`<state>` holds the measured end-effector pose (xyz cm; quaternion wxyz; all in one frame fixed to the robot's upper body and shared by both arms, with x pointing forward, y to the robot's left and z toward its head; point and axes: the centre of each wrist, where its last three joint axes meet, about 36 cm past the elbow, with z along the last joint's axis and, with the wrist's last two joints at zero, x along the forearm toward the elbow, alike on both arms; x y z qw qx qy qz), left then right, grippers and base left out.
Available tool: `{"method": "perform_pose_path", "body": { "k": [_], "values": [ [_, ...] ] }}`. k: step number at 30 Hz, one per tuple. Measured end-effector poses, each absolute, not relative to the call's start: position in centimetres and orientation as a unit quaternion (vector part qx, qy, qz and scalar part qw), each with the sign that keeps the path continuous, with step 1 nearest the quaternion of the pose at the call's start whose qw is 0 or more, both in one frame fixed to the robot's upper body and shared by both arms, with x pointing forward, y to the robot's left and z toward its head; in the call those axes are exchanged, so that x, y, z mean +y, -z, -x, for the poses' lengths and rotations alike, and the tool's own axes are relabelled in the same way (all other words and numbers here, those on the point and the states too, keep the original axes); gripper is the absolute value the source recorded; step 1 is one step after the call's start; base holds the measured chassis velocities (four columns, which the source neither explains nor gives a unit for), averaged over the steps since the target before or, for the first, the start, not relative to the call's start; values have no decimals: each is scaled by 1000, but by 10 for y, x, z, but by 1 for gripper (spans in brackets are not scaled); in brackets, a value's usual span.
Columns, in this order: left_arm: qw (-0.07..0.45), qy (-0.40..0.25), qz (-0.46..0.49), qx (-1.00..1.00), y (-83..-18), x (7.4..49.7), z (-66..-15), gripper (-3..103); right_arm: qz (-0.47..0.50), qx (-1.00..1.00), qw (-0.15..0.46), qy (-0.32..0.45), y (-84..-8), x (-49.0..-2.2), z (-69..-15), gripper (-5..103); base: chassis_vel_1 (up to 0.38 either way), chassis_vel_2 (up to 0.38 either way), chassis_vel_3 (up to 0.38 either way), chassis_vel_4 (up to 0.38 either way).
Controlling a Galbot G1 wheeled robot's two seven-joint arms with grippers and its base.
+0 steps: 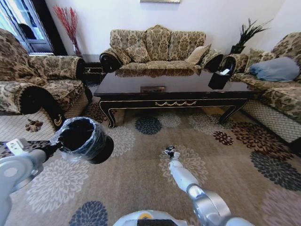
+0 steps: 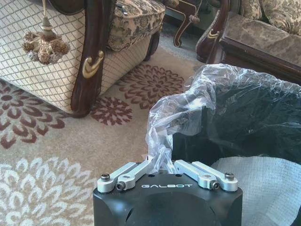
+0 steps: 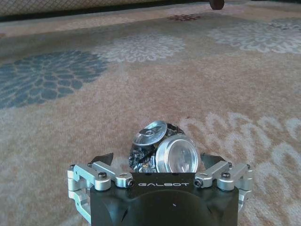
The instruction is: Move to the front of the table and pick up the trash from the floor, then place it into the trash bin.
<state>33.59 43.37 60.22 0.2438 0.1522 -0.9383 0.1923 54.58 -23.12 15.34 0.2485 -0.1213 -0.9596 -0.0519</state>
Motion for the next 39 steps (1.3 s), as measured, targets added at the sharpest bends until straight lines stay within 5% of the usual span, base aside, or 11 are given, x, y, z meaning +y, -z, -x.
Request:
{"method": "perform_pose_path", "body": {
  "k": [12, 19, 21, 23, 39],
  "values": [
    [243, -189, -151, -939, -604, 432, -332, 2, 95, -964, 248, 3, -151, -241, -552, 99, 0, 0, 0, 0],
    [240, -186, -153, -940, -607, 432, -330, 2, 87, -964, 250, -7, -155, -241, -558, 70, 0, 0, 0, 0],
    [240, -186, -153, -941, -607, 432, -330, 2, 85, -964, 252, -9, -155, -241, -558, 70, 0, 0, 0, 0],
    [239, -184, -153, -941, -608, 433, -330, 2, 82, -963, 255, -14, -154, -240, -556, 53, 0, 0, 0, 0],
    [244, -187, -148, -940, -604, 431, -335, 2, 70, -965, 250, -34, -140, -250, -534, 40, 0, 0, 0, 0]
  ]
}}
